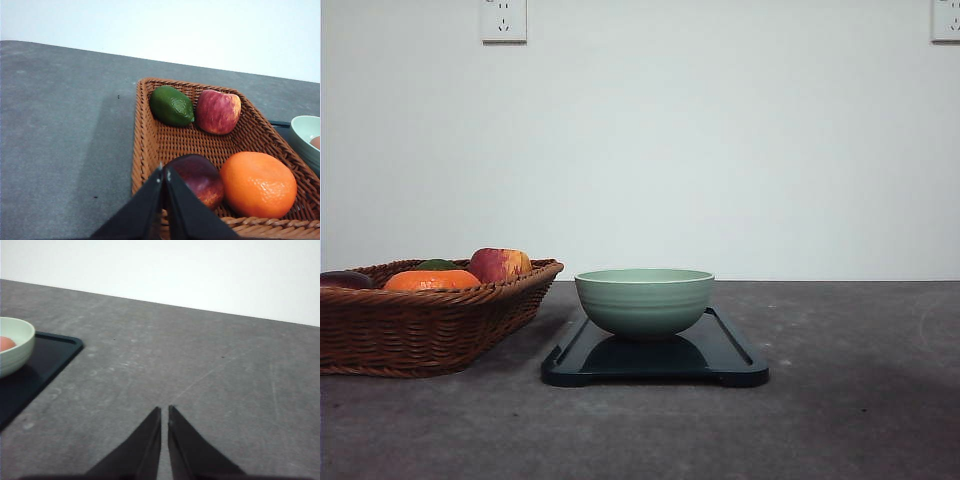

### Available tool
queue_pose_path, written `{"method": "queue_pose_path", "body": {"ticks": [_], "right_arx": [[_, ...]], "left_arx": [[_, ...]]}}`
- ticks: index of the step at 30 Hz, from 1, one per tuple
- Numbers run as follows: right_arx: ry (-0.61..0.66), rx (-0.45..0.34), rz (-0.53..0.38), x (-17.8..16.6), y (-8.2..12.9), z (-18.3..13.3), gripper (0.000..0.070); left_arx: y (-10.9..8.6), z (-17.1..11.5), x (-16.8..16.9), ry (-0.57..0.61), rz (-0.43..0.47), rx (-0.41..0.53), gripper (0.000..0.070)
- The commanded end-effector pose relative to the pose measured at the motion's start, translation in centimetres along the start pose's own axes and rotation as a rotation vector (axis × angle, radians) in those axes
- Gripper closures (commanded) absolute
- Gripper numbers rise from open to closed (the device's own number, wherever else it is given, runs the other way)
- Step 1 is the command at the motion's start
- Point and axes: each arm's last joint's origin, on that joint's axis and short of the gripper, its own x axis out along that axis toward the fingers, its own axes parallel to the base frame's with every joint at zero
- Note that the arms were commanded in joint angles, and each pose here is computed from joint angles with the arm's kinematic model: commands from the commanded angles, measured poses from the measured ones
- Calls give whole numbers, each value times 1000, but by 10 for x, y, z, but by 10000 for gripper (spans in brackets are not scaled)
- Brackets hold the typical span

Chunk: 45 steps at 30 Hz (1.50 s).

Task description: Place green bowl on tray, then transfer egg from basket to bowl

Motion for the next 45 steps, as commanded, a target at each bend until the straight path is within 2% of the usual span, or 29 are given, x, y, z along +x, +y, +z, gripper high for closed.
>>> {"method": "queue_pose_path", "body": {"ticks": [1, 45], "right_arx": [[12, 22, 2, 0, 0, -2, 682], [-15, 20, -1, 0, 0, 1, 682]], "left_arx": [[1, -5, 2, 8, 1, 12, 700], [1, -5, 2, 8, 1, 12, 700]]}}
